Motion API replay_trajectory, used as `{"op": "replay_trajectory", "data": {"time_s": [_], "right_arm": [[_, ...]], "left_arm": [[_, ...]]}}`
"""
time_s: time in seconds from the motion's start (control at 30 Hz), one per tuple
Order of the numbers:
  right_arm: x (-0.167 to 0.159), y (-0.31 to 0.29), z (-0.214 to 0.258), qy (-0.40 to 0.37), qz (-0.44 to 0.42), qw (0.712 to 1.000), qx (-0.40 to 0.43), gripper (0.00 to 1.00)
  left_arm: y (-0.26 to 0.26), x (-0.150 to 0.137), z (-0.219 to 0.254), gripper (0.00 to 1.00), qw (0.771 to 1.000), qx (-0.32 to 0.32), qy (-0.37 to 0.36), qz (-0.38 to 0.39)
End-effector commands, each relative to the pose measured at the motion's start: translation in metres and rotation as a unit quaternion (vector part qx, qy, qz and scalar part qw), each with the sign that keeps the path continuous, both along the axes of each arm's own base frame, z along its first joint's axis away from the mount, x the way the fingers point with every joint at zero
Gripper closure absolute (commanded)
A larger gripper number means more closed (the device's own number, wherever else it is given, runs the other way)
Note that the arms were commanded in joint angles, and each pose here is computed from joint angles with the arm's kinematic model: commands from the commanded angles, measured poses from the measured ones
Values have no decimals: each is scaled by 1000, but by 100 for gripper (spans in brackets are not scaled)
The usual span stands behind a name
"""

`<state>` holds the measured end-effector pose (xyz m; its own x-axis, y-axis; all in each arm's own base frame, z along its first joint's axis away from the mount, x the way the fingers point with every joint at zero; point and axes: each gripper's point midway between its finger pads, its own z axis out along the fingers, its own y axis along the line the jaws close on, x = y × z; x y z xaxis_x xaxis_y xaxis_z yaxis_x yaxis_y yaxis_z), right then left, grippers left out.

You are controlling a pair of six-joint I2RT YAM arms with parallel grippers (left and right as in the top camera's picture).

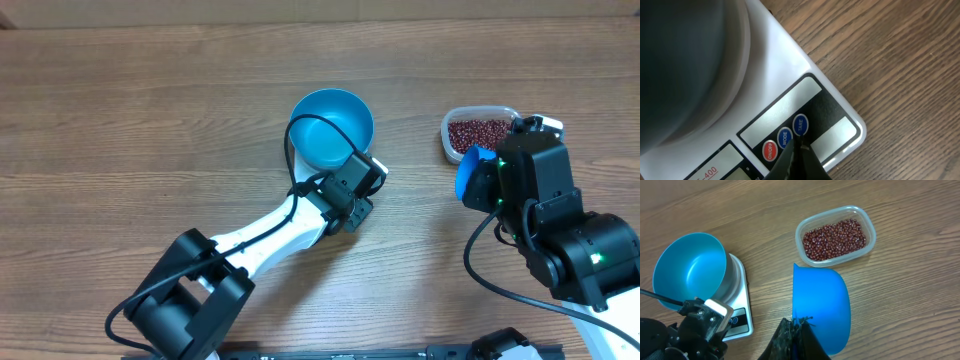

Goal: Scoop item into bowl and weigh 150g on scale
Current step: 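Press the scale's tare button with the left gripper tip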

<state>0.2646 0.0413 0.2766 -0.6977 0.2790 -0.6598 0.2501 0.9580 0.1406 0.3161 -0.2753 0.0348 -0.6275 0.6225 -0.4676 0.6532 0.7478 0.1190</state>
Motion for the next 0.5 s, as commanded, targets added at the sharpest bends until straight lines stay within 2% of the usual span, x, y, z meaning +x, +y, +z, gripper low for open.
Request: {"op": "replay_trajectory", "data": {"time_s": [0.0, 0.47], "right_arm": [[2, -1, 9, -14, -2, 1000, 2, 96], [2, -1, 9, -14, -2, 1000, 2, 96]], "left_arm": [[7, 3, -9, 96, 1000, 13, 0, 15], [8, 8, -12, 96, 1000, 11, -7, 29]]}}
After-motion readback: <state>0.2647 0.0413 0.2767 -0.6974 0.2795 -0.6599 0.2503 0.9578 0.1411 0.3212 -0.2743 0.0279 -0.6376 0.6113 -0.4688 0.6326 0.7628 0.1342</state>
